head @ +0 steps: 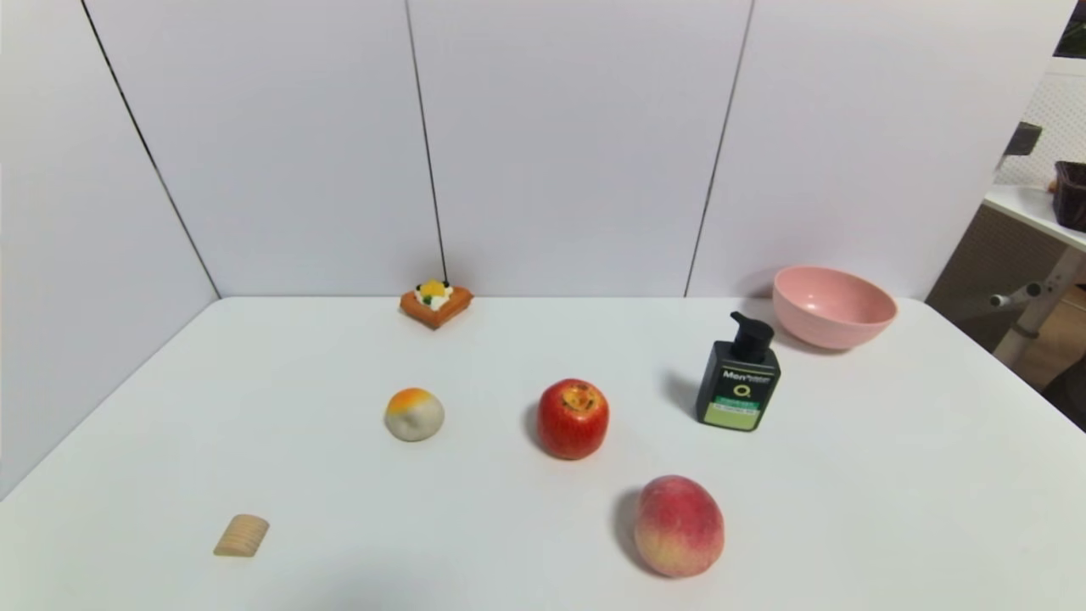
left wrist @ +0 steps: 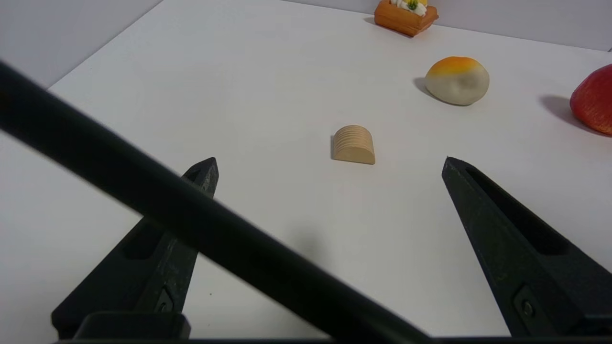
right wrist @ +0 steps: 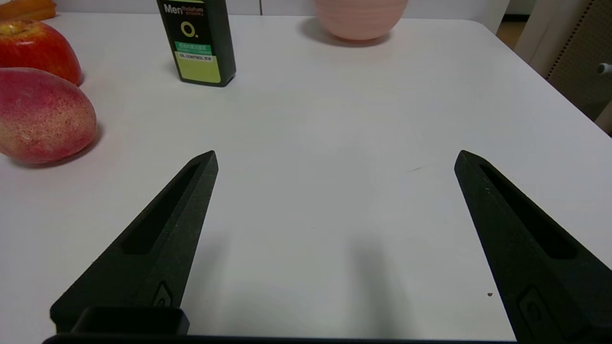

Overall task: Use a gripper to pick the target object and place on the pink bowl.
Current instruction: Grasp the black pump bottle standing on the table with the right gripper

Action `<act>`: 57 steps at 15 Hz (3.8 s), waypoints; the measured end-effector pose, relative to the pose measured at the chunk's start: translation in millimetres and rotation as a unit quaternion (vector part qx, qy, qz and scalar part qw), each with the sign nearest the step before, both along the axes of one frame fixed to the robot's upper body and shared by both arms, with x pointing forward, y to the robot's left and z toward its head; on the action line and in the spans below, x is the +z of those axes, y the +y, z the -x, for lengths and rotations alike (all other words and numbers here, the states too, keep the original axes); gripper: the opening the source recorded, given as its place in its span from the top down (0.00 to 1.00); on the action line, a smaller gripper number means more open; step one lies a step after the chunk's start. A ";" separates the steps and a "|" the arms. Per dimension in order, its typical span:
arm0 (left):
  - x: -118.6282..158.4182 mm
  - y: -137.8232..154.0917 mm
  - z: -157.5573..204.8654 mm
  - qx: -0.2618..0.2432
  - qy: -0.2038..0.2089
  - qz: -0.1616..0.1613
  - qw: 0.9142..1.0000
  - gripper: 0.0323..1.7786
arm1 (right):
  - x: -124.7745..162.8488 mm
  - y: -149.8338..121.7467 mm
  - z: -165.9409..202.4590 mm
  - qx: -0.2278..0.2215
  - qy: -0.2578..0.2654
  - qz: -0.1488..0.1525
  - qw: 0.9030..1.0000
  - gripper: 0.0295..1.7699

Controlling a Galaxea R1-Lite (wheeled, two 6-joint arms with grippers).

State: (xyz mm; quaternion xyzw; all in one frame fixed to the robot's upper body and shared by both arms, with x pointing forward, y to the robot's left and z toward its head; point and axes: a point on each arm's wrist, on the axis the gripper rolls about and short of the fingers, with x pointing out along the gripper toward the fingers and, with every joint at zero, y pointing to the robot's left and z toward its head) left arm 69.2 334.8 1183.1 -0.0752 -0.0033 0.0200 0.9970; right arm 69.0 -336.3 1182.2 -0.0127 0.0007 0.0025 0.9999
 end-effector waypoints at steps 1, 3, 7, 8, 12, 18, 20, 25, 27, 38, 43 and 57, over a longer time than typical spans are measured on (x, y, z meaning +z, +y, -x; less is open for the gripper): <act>0.0 0.0 0.0 0.000 0.000 0.000 1.000 0.05 | 0.0 0.0 0.0 0.000 0.000 0.001 1.000 0.03; 0.0 0.0 0.0 0.000 0.000 0.000 1.000 0.05 | -0.1 0.0 0.0 0.000 0.001 0.002 1.000 0.03; 0.0 0.0 0.0 0.000 0.000 0.000 1.000 0.05 | 5.7 -0.1 -0.9 -0.001 0.016 0.014 1.000 0.03; 0.0 0.0 0.0 0.000 0.000 0.000 1.000 0.05 | 10.9 -0.1 -2.1 -0.002 0.026 0.015 1.000 0.03; 0.0 0.0 0.0 0.000 0.000 0.000 1.000 0.05 | 53.0 -0.1 -13.4 -0.002 0.082 0.014 0.996 0.03; 0.0 0.0 0.0 0.000 0.000 0.000 1.000 0.05 | 103.1 0.1 -78.7 0.007 0.190 0.018 0.982 0.03; 0.0 0.0 0.0 0.000 0.000 0.000 1.000 0.05 | 108.9 0.2 -108.4 0.012 0.224 0.021 0.974 0.03; 0.0 0.0 0.0 0.000 0.000 0.000 1.000 0.05 | 97.5 1.5 -187.1 0.058 0.246 0.042 0.966 0.03; 0.0 0.0 0.0 0.000 0.000 0.000 1.000 0.05 | 87.6 2.3 -206.9 0.108 0.223 0.046 0.968 0.03; 0.0 0.0 0.0 0.000 0.000 0.000 1.000 0.05 | 57.5 -1.3 -257.2 0.289 0.039 0.058 0.955 0.03; 0.0 0.0 0.0 0.000 0.000 0.000 1.000 0.05 | 42.0 -2.1 -266.3 0.308 0.032 0.068 0.949 0.03; 0.0 0.0 0.0 0.000 0.000 0.000 1.000 0.05 | 1.6 33.7 -312.1 0.374 0.058 0.084 0.922 0.03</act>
